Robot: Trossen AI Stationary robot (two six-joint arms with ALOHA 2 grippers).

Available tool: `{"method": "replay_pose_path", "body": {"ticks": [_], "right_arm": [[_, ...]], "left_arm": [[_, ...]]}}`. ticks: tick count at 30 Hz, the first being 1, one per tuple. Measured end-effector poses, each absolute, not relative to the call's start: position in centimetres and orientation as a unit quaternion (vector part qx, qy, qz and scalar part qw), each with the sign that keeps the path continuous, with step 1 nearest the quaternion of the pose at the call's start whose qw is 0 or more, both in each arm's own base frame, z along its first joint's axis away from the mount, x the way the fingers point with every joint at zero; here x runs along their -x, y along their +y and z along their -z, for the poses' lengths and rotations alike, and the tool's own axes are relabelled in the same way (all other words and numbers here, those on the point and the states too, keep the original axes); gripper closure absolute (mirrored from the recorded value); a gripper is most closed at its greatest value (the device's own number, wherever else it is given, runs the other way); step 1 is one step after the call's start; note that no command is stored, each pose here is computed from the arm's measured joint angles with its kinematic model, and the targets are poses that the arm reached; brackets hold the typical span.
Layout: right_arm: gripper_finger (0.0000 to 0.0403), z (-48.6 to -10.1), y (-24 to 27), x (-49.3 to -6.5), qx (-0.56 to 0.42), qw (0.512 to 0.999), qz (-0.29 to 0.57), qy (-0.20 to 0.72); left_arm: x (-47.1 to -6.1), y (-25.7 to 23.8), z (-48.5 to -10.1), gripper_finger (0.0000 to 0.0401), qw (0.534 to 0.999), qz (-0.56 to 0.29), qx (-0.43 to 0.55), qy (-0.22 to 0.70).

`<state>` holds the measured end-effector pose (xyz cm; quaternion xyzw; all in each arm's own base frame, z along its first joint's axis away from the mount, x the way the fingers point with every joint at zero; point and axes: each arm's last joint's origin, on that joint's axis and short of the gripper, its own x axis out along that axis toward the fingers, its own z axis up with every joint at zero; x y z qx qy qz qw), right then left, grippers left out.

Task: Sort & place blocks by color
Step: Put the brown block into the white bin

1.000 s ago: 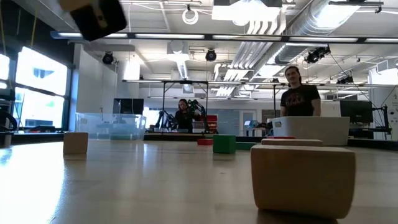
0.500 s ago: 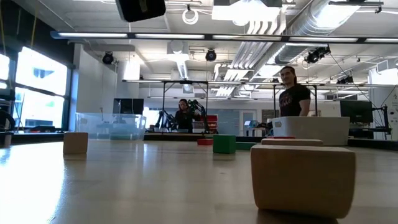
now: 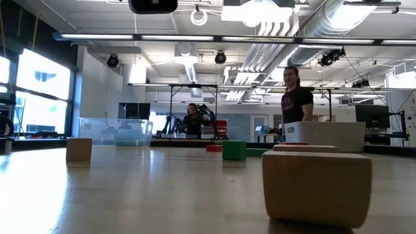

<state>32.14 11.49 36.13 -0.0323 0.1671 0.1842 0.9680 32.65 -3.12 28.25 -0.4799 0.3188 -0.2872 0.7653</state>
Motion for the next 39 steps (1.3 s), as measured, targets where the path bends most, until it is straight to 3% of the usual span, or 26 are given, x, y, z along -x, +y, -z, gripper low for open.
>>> {"method": "replay_pose_path", "body": {"ticks": [16,30,39], "right_arm": [[0.0205,-36.4,9.7,-32.8,0.059,0.970,-0.188,0.146],[0.0282,-36.5,9.3,-32.9,0.066,0.968,-0.198,0.141],[0.0373,-35.9,9.3,-32.7,0.073,0.963,-0.195,0.170]], "left_arm": [[-32.7,-0.8,-29.4,0.0305,0.730,0.336,0.512,0.304],[-32.7,0.9,-29.6,0.0302,0.736,0.333,0.513,0.289],[-32.8,1.8,-30.0,0.0241,0.752,0.327,0.508,0.263]]}}
